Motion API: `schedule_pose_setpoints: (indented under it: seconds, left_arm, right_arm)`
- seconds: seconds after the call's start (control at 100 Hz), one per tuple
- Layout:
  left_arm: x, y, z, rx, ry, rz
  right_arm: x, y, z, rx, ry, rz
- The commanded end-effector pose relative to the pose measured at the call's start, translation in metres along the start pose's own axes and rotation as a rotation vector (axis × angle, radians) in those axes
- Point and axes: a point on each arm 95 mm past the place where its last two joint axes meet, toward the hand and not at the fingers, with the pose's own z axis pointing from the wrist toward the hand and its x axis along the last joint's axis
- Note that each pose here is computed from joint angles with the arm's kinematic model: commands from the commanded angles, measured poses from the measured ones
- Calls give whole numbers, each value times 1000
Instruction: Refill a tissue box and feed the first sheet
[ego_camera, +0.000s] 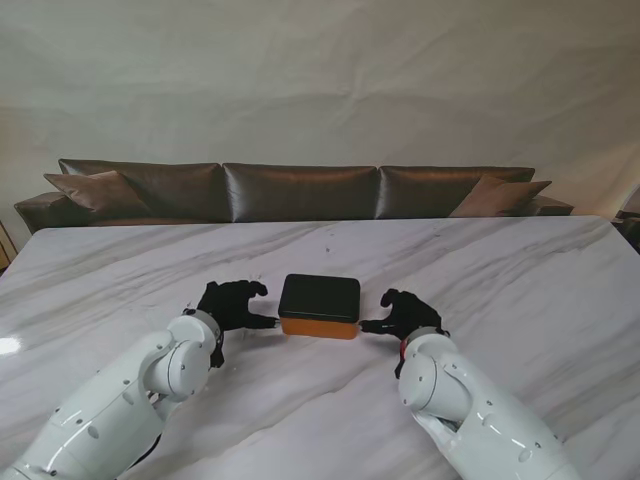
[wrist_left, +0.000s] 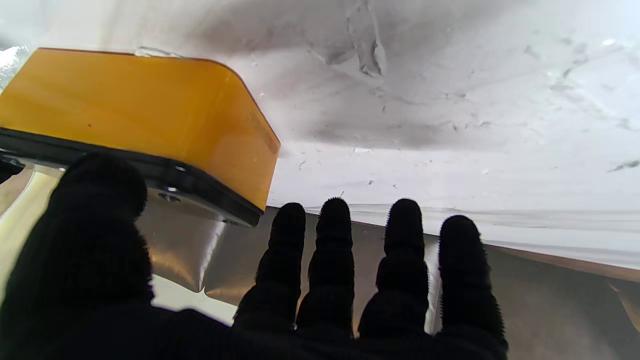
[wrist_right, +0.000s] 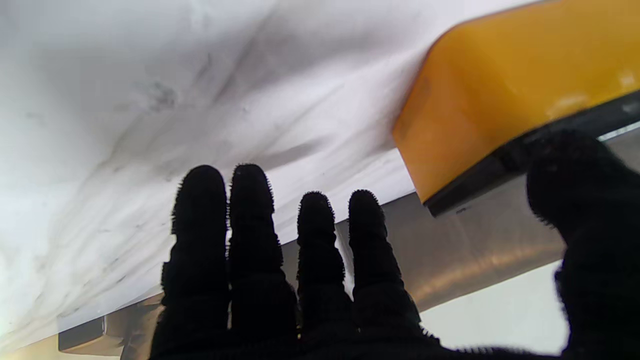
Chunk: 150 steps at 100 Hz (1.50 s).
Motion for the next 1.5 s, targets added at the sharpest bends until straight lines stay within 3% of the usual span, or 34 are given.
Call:
schedule_pose_setpoints:
  seconds: [0.0, 0.27, 0.61, 0.9, 1.11, 1.2, 1.49]
  left_arm:
    - [2, 14, 0, -41, -4, -17]
    - [6, 30, 9, -65, -1, 40]
    - [15, 39, 23, -54, 34, -4]
    - [26, 47, 33, -46, 93, -55]
    - [38, 44, 35, 13, 133, -80]
    - [42, 40, 36, 70, 144, -98]
    - [51, 23, 34, 157, 181, -156]
  right_arm:
    - [1, -9, 0, 27, -10, 6]
    - [12, -19, 4, 55, 4, -7]
    - [26, -28, 8, 87, 7, -16]
    - [39, -33, 9, 80, 16, 38]
    - [47, -33, 7, 60, 39, 96]
    - [50, -31, 5, 49, 51, 130]
    - [57, -12, -3, -11, 83, 184]
